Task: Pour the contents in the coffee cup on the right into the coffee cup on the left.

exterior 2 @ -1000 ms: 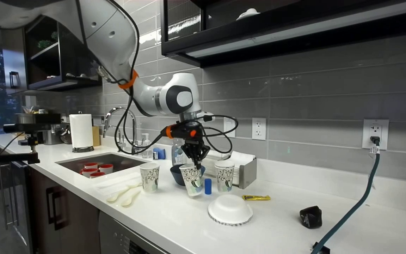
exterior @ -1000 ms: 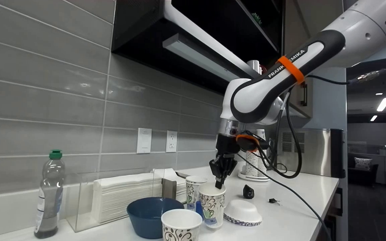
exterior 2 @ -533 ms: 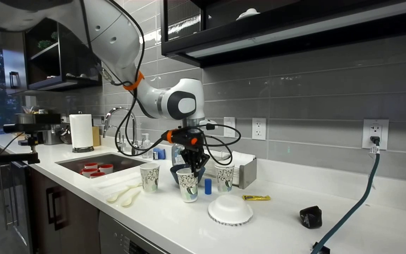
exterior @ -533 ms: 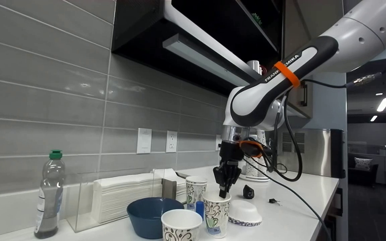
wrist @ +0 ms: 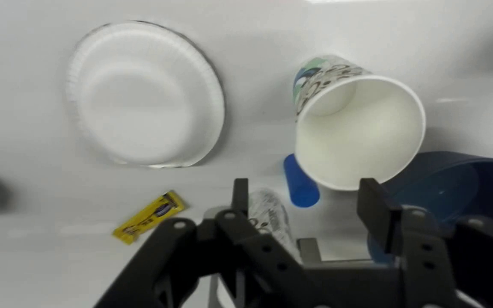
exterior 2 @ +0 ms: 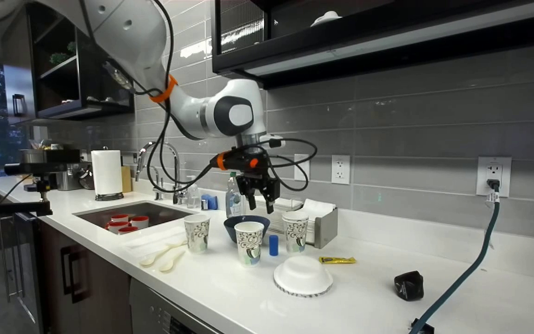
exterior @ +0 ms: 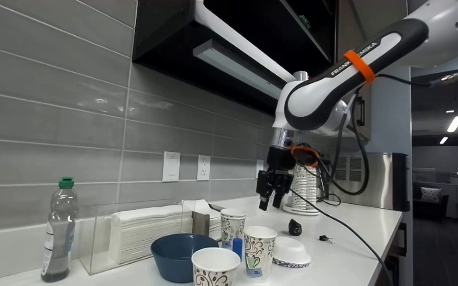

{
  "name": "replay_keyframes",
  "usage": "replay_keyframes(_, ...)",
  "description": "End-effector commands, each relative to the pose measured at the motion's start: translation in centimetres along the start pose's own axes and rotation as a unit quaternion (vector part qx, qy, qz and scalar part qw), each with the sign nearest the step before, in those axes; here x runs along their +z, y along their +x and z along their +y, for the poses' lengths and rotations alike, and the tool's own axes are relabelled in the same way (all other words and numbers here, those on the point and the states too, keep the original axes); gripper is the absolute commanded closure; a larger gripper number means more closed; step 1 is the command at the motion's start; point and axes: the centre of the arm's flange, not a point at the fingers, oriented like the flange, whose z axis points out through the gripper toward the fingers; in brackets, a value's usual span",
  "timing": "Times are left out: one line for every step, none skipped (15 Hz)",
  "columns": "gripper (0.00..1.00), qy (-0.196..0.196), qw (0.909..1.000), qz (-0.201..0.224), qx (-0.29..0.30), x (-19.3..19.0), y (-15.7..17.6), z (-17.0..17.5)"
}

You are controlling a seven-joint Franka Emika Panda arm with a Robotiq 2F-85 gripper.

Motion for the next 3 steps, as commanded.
replay_keyframes(0.02, -0.095, 0.9947, 0.035, 0.019, -3.8, -4.1, -0.6)
replay_keyframes(0.00, -0.124, 0.9912, 0.046, 0.015, -3.8, -4.6, -1.4)
replay_keyframes(0.12, -0.080, 0.9962, 0.031, 0.010, -3.4, -1.8, 0.3)
